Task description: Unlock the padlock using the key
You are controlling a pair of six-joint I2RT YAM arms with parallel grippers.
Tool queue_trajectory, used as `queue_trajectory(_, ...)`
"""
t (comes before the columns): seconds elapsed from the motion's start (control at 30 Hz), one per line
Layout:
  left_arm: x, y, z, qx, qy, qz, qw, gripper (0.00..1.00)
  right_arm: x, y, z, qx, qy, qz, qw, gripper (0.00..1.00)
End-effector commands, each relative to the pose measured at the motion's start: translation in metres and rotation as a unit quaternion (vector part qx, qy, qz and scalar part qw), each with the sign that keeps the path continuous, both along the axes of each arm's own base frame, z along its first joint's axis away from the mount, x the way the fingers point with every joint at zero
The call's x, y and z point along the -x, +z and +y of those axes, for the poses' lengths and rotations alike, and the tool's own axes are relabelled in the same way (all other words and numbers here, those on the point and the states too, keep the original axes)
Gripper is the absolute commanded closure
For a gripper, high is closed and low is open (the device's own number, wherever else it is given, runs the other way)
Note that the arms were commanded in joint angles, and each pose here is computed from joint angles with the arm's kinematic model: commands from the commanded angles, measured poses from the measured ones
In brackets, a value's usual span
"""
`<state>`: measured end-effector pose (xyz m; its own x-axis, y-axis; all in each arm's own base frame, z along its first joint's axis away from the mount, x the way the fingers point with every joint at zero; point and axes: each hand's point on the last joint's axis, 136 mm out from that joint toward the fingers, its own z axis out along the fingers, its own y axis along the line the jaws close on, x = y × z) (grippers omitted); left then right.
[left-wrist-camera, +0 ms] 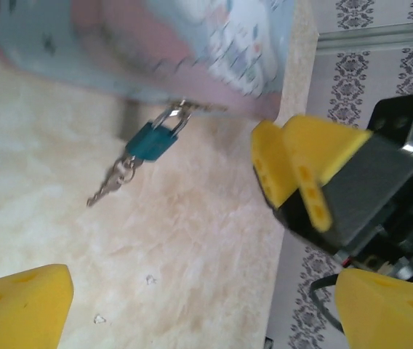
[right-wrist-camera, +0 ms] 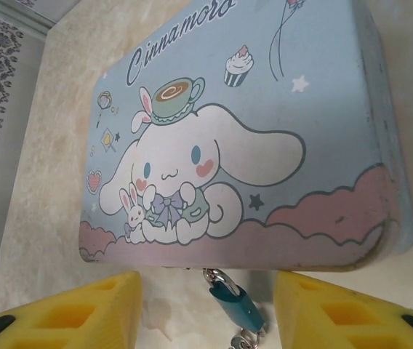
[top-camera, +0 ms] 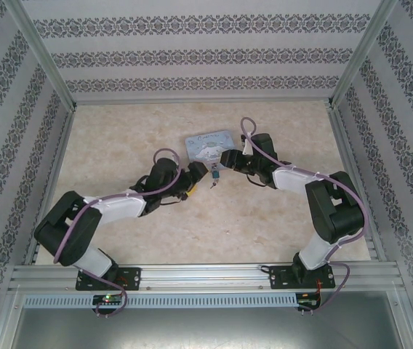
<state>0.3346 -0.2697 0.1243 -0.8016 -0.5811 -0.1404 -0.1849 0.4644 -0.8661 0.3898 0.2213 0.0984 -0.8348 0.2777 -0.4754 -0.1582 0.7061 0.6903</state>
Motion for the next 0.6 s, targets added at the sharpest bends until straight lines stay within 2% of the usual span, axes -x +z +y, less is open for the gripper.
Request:
queue_trajectory(0.0, -0.005, 0.0, 0.028, -0.106, -0.006, -0.001, 0.994, 0.02, 0.02, 0.004, 0.003, -0.004, 0.032, -0.011, 0.999, 0.49)
queue_trajectory(0.2, -0.031, 0.007, 0.044, -0.146, -0.013, 0.008, 0.989, 0.0, 0.035, -0.019, 0.005, 0.0, 0.052, -0.008, 0.999, 0.49)
queue_trajectory(0.57, -0.069, 0.005, 0.048, -0.168, -0.031, 0.023, 0.985, 0.0, 0.029, -0.042, 0.027, 0.015, 0.092, -0.012, 0.996, 0.5)
